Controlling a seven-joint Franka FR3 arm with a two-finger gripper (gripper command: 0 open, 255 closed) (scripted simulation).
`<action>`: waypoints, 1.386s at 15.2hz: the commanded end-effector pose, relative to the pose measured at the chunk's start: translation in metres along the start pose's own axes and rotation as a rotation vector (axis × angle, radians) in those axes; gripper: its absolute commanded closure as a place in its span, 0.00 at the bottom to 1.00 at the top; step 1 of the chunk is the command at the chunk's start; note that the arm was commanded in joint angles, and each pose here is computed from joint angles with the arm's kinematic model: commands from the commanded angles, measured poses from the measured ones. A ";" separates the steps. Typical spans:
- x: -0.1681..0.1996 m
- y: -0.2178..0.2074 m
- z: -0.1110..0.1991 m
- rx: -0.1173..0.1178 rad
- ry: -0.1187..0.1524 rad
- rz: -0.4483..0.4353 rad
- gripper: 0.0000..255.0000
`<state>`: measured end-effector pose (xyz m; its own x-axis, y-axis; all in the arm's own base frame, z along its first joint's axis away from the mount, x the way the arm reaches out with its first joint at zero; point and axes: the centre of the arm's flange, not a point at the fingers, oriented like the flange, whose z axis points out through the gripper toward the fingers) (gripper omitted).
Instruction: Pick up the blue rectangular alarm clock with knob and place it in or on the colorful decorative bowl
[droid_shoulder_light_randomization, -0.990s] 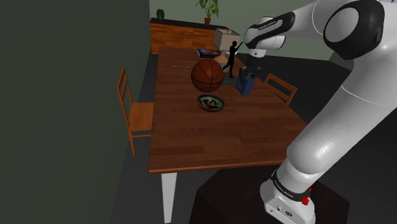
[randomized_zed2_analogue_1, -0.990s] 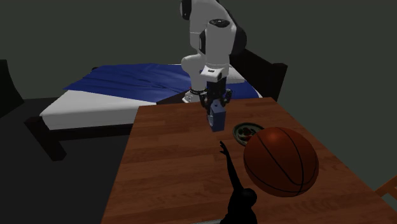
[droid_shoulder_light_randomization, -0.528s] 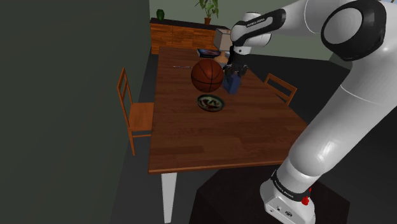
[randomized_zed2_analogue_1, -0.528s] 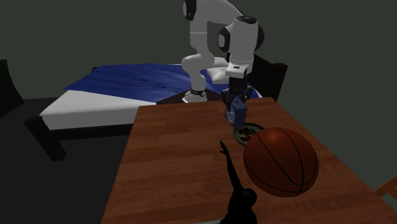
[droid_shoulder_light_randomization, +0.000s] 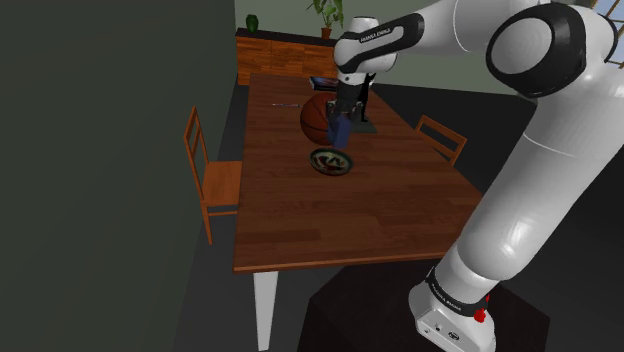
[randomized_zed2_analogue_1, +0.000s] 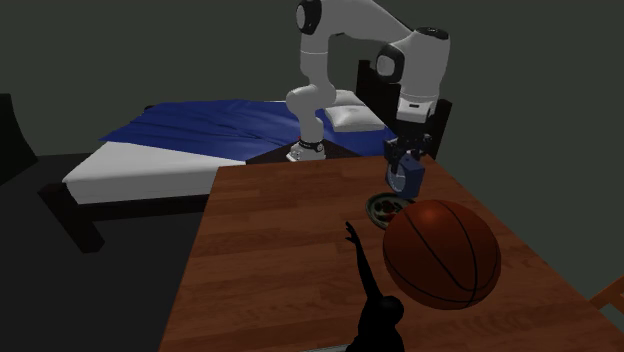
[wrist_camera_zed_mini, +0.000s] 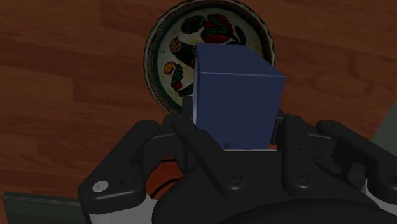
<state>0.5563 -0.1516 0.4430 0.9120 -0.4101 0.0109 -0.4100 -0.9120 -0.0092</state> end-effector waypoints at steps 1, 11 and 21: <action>-0.001 -0.003 0.007 0.000 0.000 0.001 1.00; -0.001 -0.002 0.059 0.000 0.000 0.001 1.00; -0.001 -0.002 0.080 0.000 0.000 0.001 1.00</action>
<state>0.5569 -0.1488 0.3633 0.9114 -0.4114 0.0109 -0.4113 -0.9115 -0.0092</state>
